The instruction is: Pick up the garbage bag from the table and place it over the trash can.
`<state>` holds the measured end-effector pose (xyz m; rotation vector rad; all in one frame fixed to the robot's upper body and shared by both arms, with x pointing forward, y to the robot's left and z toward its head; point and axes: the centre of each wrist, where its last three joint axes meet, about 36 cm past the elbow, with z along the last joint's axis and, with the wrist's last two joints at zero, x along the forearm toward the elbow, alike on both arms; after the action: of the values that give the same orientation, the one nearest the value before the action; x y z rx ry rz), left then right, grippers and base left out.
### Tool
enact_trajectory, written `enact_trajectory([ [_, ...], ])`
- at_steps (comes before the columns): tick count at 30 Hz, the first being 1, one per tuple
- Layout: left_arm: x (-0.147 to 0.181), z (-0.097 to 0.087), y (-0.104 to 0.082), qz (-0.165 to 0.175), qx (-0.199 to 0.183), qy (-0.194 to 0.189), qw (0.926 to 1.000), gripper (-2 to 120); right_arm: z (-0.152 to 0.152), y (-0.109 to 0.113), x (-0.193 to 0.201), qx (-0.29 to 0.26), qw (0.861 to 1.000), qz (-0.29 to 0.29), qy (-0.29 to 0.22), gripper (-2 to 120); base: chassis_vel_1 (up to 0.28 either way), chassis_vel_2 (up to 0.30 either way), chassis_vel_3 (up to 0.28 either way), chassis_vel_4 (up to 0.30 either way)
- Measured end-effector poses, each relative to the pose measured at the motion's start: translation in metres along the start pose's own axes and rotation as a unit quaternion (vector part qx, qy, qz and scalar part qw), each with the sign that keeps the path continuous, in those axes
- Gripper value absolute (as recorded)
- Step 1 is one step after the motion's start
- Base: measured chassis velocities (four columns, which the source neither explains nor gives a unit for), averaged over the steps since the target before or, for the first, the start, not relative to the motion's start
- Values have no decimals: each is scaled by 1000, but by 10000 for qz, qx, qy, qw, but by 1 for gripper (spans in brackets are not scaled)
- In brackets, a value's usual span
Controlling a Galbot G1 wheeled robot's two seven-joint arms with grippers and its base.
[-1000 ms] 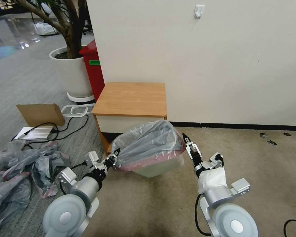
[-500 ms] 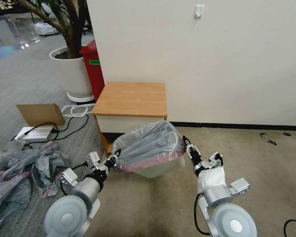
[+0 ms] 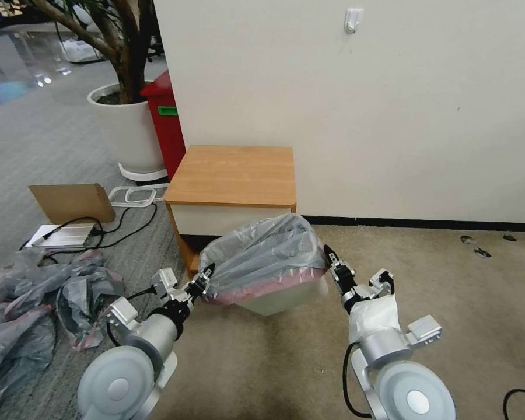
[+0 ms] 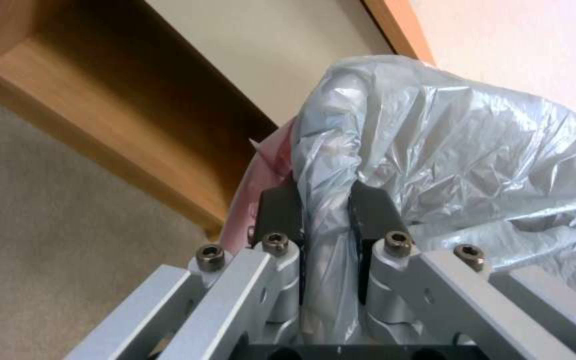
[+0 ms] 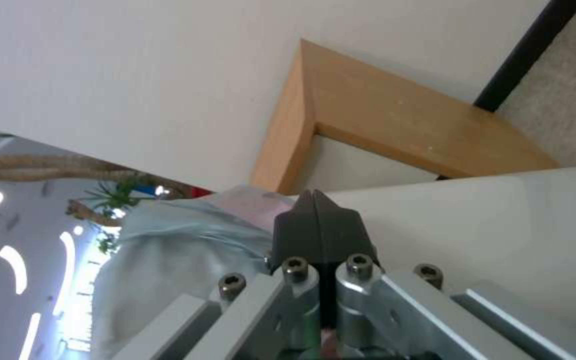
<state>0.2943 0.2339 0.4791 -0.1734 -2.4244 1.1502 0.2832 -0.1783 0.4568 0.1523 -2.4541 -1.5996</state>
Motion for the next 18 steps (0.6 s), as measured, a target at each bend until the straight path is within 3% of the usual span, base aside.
enact_trajectory([
  [7, 3, 0, -3, 72, 107, 33, 9999, 9, -4, -26, -11, 587, 9982, 128, -57, 0, 0, 0, 0, 0],
  [18, 8, -2, -6, 147, 229, 40, 9996, 9, -2, -55, -26, 1047, 9940, 295, -82, 0, 0, 0, 0, 0],
])
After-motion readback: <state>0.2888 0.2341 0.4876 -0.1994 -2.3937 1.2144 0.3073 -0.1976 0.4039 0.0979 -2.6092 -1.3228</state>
